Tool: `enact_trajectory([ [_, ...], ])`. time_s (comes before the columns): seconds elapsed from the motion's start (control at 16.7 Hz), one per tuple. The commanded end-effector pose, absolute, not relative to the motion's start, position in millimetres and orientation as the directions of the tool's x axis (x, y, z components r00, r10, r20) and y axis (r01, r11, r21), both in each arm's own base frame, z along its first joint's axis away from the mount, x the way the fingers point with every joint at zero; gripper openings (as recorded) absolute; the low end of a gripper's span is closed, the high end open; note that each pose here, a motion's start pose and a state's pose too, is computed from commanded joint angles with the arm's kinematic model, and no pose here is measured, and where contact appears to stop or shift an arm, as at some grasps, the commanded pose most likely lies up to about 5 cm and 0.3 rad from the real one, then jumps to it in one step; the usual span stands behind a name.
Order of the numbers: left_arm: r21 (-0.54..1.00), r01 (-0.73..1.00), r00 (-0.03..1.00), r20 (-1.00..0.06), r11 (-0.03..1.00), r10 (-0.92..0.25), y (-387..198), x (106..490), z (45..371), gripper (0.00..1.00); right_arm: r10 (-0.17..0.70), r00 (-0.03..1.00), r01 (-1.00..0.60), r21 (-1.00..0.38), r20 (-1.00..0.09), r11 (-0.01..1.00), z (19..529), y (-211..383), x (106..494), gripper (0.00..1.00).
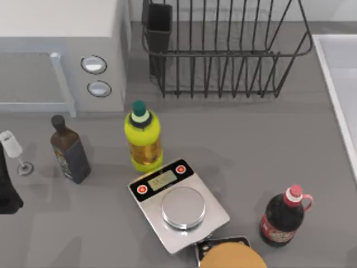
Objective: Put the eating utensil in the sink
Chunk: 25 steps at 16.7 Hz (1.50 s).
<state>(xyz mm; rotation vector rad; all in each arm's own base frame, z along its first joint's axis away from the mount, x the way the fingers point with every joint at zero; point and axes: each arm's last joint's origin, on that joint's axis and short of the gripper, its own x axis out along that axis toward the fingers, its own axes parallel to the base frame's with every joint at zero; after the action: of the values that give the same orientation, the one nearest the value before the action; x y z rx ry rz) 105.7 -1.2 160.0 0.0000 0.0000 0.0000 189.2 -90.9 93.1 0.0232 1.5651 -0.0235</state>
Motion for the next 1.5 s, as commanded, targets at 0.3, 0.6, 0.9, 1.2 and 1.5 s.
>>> enact_trajectory([
  [0.3, 0.0, 0.0, 1.0, 0.0, 1.0, 0.0, -1, 106, 160, 1.0, 0.0, 0.006, 0.03, 0.0, -1.0, 1.0, 93, -91, 189, 0.0],
  [0.6, 0.0, 0.0, 1.0, 0.0, 1.0, 0.0, -1, 106, 160, 1.0, 0.0, 0.006, 0.03, 0.0, -1.0, 1.0, 93, -91, 189, 0.0],
  [0.9, 0.0, 0.0, 1.0, 0.0, 1.0, 0.0, -1, 106, 160, 1.0, -0.003, 0.041, 0.03, -0.002, -0.999, 1.0, 131, -95, 196, 0.0],
  [1.2, 0.0, 0.0, 1.0, 0.0, 1.0, 0.0, -1, 106, 160, 1.0, 0.011, 0.014, 0.029, 0.011, -1.0, 1.0, 181, -95, 195, 0.0],
  [1.5, 0.0, 0.0, 1.0, 0.0, 1.0, 0.0, -1, 106, 160, 1.0, -0.001, 0.036, 0.03, 0.0, -0.999, 1.0, 215, -92, 191, 0.0],
])
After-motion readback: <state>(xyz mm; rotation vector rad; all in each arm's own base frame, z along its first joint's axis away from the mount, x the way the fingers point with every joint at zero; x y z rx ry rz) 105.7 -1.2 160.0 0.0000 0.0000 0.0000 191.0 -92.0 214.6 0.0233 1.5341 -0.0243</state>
